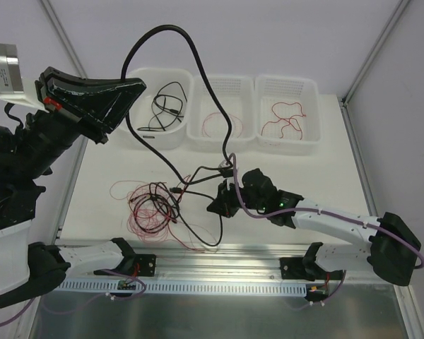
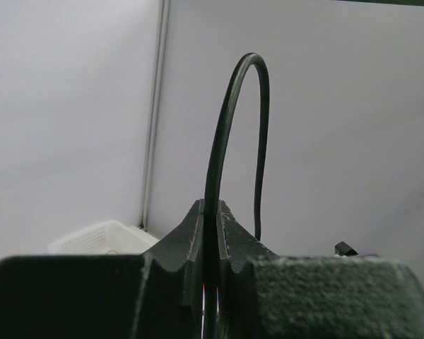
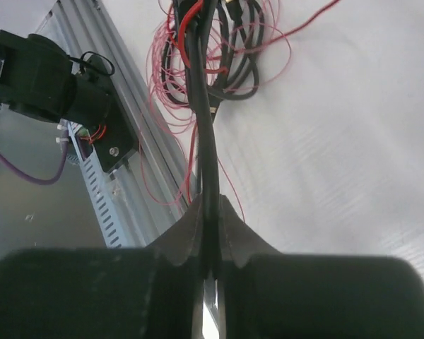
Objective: Untangle the cables
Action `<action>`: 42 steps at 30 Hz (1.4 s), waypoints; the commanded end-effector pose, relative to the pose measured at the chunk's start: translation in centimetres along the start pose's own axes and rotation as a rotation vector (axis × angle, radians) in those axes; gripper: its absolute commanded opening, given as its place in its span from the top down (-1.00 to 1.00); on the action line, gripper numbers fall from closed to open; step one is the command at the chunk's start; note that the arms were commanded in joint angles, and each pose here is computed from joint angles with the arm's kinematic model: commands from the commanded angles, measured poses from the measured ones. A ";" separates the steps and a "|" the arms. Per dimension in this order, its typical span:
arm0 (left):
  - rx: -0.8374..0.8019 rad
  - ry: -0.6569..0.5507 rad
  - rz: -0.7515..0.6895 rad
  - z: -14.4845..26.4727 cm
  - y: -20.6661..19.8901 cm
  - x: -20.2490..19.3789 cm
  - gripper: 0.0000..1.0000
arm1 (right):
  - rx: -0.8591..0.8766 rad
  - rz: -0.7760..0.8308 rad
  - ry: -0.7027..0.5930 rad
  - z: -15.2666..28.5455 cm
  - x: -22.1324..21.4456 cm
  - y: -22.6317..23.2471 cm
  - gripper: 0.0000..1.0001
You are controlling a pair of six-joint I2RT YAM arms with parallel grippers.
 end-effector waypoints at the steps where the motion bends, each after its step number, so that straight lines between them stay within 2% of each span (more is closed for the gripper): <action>1: 0.022 -0.096 -0.053 1.3 0.0 2.0 1.00 | -0.044 0.039 0.000 1.4 1.1 -0.1 0.99; 2: 0.051 -0.090 -0.076 2.1 0.7 1.4 1.00 | -0.078 0.045 0.047 2.8 1.6 -0.1 0.99; 4: 0.126 -0.120 -0.111 3.8 2.0 1.6 1.00 | -0.160 0.137 0.002 6.3 4.8 -0.4 0.99; 5: 0.180 -0.091 -0.119 3.8 3.7 -0.1 1.00 | -0.202 0.169 0.010 9.1 7.0 0.0 0.99; 7: 0.253 -0.096 -0.138 4.6 5.3 -0.6 1.00 | -0.336 0.241 -0.026 13.5 10.2 -0.8 0.99; 8: 0.283 -0.084 -0.158 5.1 6.2 -1.4 1.00 | -0.376 0.251 0.033 15.6 9.8 -1.0 0.99; 9: 0.308 -0.082 -0.174 5.4 6.8 -1.6 1.00 | -0.439 0.277 -0.056 18.9 13.2 -0.6 0.99; 10: 0.362 -0.099 -0.187 5.9 7.7 -1.5 1.00 | -0.471 0.308 -0.069 20.7 14.0 -0.6 0.99; 11: 0.399 -0.090 -0.214 6.4 8.7 -2.0 1.00 | -0.497 0.319 -0.052 22.2 13.7 -0.7 0.99; 14: 0.570 -0.122 -0.266 8.4 11.6 -1.9 1.00 | -0.622 0.316 -0.187 27.8 15.2 -0.9 0.99; 18: 0.654 -0.122 -0.305 9.9 13.1 -2.3 1.00 | -0.922 0.185 -0.309 34.0 13.3 -4.0 0.99; 21: 0.657 -0.134 -0.306 10.2 13.0 -1.9 1.00 | -0.991 0.055 -0.359 34.9 10.3 -5.1 0.99; 25: 0.592 -0.151 -0.294 9.4 11.5 -0.8 1.00 | -1.009 -0.074 -0.263 31.9 5.0 -6.6 0.92; 26: 0.567 -0.168 -0.288 9.3 10.6 0.1 1.00 | -1.014 -0.091 -0.200 30.5 3.1 -7.2 0.82; 27: 0.531 -0.171 -0.283 9.0 9.9 0.4 1.00 | -1.006 -0.145 -0.179 29.4 2.2 -7.2 0.48; 29: 0.481 -0.185 -0.269 8.5 8.7 1.3 1.00 | -1.009 -0.170 -0.092 28.4 0.1 -7.5 0.11; 30: 0.459 -0.186 -0.268 8.3 8.2 1.5 1.00 | -0.991 -0.186 -0.054 27.5 -0.8 -7.4 -0.22; 32: 0.393 -0.187 -0.228 7.8 6.8 1.8 1.00 | -0.919 -0.180 -0.042 26.4 -0.8 -6.7 -0.55; 35: 0.323 -0.169 -0.196 7.1 5.6 1.6 1.00 | -0.782 -0.094 -0.076 25.1 1.5 -5.2 -0.77; 39: 0.276 -0.148 -0.155 6.7 4.8 1.0 1.00 | -0.618 0.021 -0.128 22.5 4.9 -3.3 -0.83; 42: 0.254 -0.143 -0.128 6.8 4.4 0.8 1.00 | -0.478 0.074 -0.175 17.6 6.4 -2.6 -0.83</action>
Point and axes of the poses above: each gripper's point midway between its finger pads, its own z axis back along the fingers, its own y axis along the line the jaws close on, x = y × z, the point moved 1 cm from there along z, back along the fingers, and after that the axes turned 14 degrees about z, right-handed, at the moved point
